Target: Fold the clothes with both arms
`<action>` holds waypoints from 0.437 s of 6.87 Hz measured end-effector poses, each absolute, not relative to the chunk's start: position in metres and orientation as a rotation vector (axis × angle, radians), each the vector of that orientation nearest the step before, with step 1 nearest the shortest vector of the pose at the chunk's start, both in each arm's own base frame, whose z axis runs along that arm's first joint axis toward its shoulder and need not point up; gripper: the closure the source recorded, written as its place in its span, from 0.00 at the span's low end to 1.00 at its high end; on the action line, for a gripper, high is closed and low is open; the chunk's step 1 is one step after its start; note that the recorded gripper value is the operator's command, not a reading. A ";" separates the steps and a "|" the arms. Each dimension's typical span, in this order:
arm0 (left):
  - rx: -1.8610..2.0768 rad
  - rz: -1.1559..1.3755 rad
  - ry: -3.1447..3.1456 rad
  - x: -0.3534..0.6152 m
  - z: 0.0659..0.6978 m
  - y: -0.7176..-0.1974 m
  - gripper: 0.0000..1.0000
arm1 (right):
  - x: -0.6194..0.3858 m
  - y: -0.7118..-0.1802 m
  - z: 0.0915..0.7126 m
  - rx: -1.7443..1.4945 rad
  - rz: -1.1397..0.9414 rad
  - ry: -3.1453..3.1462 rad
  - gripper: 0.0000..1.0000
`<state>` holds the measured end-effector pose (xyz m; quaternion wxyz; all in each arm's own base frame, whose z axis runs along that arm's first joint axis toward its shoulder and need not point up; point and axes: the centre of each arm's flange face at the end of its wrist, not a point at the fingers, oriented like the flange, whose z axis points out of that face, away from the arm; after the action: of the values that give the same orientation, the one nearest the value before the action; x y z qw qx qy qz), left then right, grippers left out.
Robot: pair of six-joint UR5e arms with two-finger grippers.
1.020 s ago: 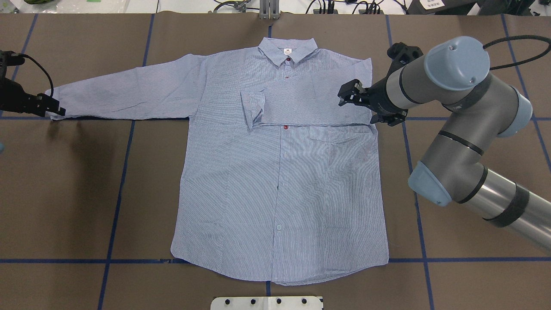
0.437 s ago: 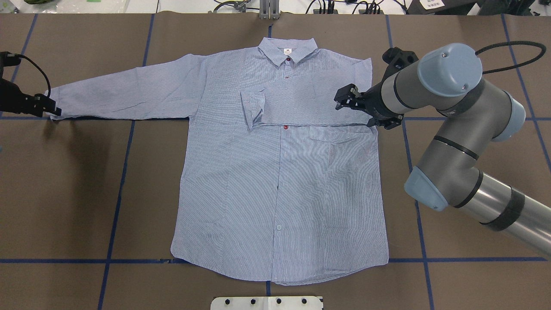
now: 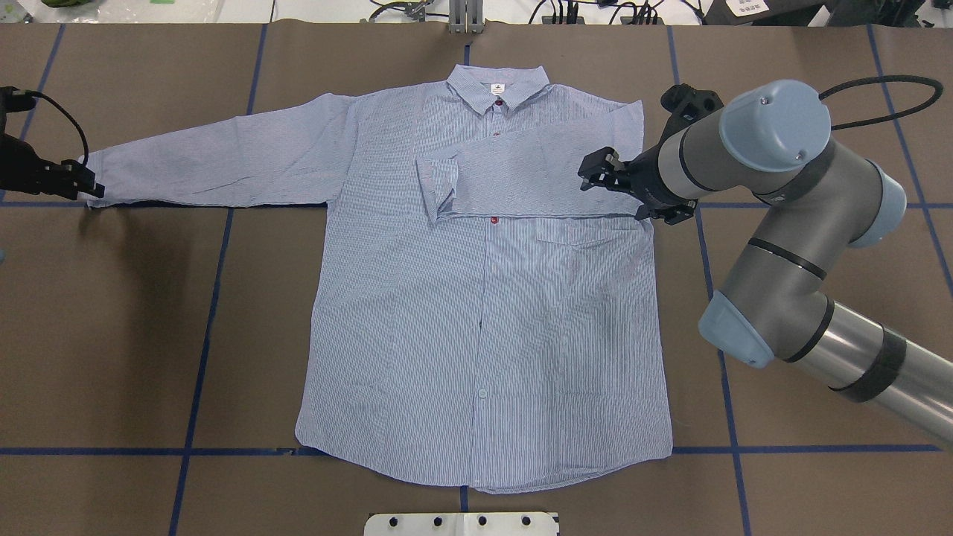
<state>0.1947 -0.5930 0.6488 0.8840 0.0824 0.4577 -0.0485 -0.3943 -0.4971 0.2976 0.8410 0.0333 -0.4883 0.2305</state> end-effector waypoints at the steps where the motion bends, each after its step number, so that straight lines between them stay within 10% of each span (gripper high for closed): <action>1: 0.170 -0.123 0.947 0.195 0.648 -0.594 1.00 | -0.395 -0.497 0.298 0.070 0.486 -1.032 0.00; 3: 0.172 -0.145 0.944 0.193 0.647 -0.596 1.00 | -0.396 -0.496 0.297 0.069 0.485 -1.032 0.00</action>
<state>0.1927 -0.5963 0.6468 0.8847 0.0828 0.4535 -0.0696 -0.3957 -0.4960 0.2975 0.8412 0.0328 -0.4884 0.2296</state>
